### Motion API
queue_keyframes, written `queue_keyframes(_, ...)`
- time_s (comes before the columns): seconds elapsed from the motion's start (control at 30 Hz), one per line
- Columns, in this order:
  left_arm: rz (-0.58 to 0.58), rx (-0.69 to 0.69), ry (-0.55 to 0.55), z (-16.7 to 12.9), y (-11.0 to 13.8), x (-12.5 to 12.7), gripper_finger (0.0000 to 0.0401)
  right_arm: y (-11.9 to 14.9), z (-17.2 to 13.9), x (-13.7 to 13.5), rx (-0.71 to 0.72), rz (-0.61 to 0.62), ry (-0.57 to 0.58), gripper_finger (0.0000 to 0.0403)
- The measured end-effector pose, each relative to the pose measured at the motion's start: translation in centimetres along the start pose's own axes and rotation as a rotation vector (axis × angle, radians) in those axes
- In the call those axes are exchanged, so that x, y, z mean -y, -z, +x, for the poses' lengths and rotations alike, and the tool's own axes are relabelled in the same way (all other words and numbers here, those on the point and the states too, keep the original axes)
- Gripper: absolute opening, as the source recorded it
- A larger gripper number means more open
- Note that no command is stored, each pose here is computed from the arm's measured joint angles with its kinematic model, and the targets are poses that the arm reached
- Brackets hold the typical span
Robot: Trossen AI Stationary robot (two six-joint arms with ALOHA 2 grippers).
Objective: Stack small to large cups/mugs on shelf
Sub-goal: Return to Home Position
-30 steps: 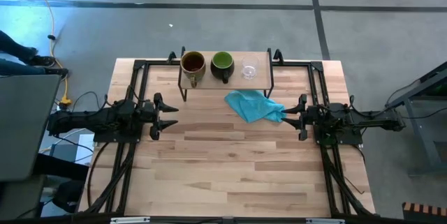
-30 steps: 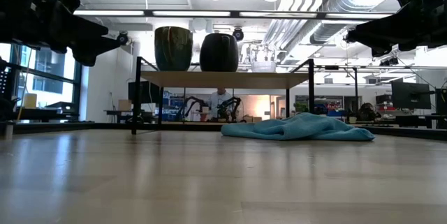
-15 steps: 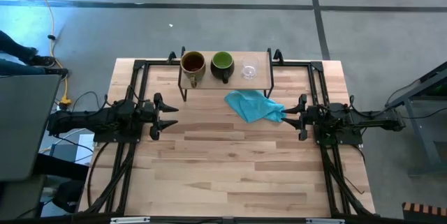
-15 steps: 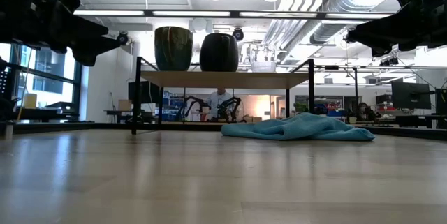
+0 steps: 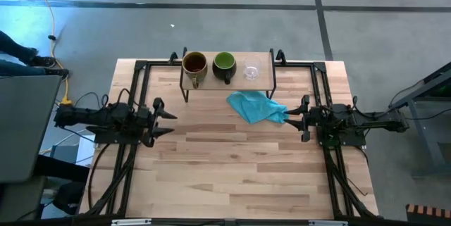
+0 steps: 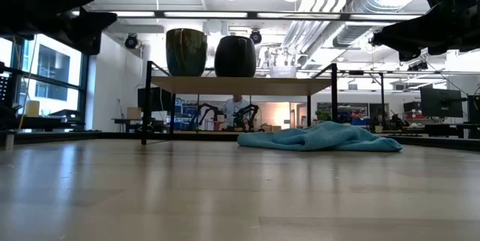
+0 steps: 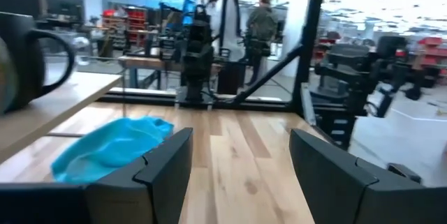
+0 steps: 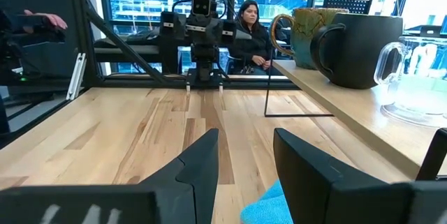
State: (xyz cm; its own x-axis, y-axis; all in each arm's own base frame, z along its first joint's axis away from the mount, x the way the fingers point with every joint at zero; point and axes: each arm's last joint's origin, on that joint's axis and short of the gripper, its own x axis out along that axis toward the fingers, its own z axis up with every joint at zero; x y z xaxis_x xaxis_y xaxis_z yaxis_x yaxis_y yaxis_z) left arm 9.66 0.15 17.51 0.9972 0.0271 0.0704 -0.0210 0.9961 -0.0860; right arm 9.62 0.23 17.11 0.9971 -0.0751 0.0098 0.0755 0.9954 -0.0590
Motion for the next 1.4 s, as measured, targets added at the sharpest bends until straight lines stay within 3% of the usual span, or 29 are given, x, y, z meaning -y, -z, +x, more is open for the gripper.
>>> queue_keyframes(0.63, 0.000, -0.008, 0.027, 0.00, 0.08, 0.23, 0.0225, 0.00, 0.00, 0.00, 0.000, 0.000, 0.001, 0.0128)
queue_keyframes(0.9, 0.004, -0.004, -0.034, 0.00, 0.04, -0.34, 0.0225, 0.00, 0.00, 0.01, 0.000, 0.000, 0.002, 0.0128)
queue_keyframes(1.4, 0.004, -0.004, -0.034, 0.00, 0.03, -0.34, 0.0225, 0.00, 0.00, 0.01, 0.000, 0.000, 0.002, 0.0128)
